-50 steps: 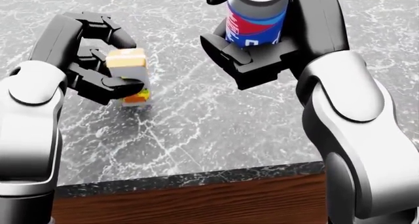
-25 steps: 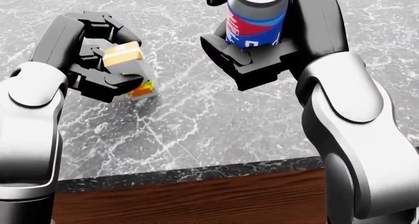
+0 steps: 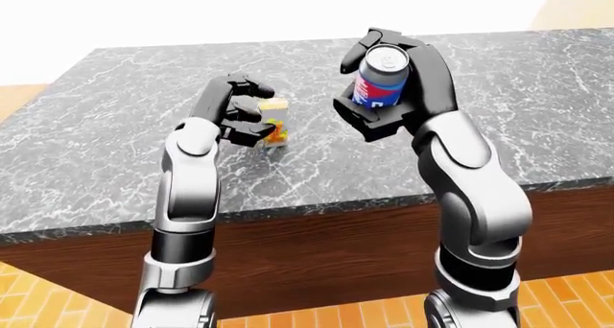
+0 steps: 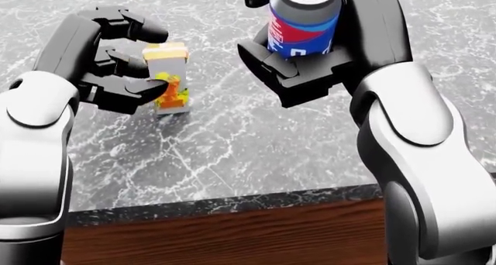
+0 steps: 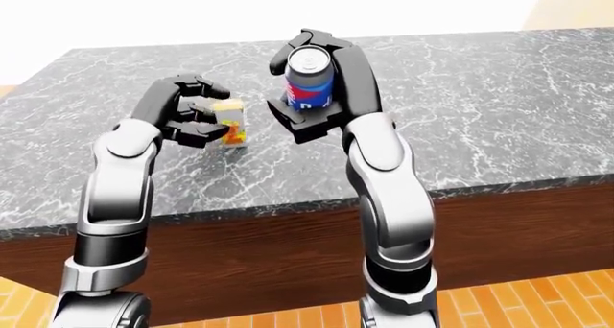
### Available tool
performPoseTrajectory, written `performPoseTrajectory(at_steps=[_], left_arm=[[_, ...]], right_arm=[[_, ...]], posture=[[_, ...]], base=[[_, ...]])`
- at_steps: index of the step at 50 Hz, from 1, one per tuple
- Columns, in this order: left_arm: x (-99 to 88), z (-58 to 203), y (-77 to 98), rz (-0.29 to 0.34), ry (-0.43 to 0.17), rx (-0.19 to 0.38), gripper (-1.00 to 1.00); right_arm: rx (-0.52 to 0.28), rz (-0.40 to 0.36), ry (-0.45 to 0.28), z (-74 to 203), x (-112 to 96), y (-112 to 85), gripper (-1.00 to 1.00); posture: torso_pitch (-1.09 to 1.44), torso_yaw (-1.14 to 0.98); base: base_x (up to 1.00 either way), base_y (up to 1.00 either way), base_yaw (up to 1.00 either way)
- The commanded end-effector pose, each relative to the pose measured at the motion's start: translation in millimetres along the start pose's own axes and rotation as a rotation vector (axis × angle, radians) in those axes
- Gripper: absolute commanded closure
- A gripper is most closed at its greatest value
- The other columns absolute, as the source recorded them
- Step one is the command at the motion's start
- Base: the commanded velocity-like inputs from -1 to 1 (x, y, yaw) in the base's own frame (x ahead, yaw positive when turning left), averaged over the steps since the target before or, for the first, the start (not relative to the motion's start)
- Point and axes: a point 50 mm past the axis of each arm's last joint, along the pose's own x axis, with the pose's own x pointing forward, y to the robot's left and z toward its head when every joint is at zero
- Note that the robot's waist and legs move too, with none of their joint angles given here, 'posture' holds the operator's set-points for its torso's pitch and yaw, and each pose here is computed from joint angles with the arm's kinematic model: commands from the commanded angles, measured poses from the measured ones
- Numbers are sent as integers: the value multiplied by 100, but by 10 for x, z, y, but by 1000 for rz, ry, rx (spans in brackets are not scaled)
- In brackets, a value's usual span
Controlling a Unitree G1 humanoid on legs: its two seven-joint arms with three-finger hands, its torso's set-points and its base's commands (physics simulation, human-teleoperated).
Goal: Move the drinks to the dining counter.
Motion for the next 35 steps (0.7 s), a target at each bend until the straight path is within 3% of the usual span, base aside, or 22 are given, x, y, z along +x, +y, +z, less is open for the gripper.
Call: performPoseTrajectory(at_steps=[1,14,23,24,27,35], left_arm=[[-36,197,86,38,-87,15,-10],[-63,168,91,38,-86,12,-30],[-177,147,173,55,-95,-12,-47],[-205,131,175,58,-97,-14,-80],[-274,120,187,65,-106,-17,-100],[-470,150,279,84,-135,-47,-100]], right_arm=[[-9,-7,-109,203,-18,-10,100],[-11,-3,-110,221,-15,7,100],[-18,2,-72,96,147,5,100],[-17,1,-62,62,197,1,100],[-15,0,-43,-13,278,4,100],[-1,30,2,-176,417,71,100]], posture=[[0,0],[0,0],[0,0],[0,0],[0,0],[0,0]], base=[[0,0,0],[0,0,0],[0,0,0],[0,0,0],[0,0,0],[0,0,0]])
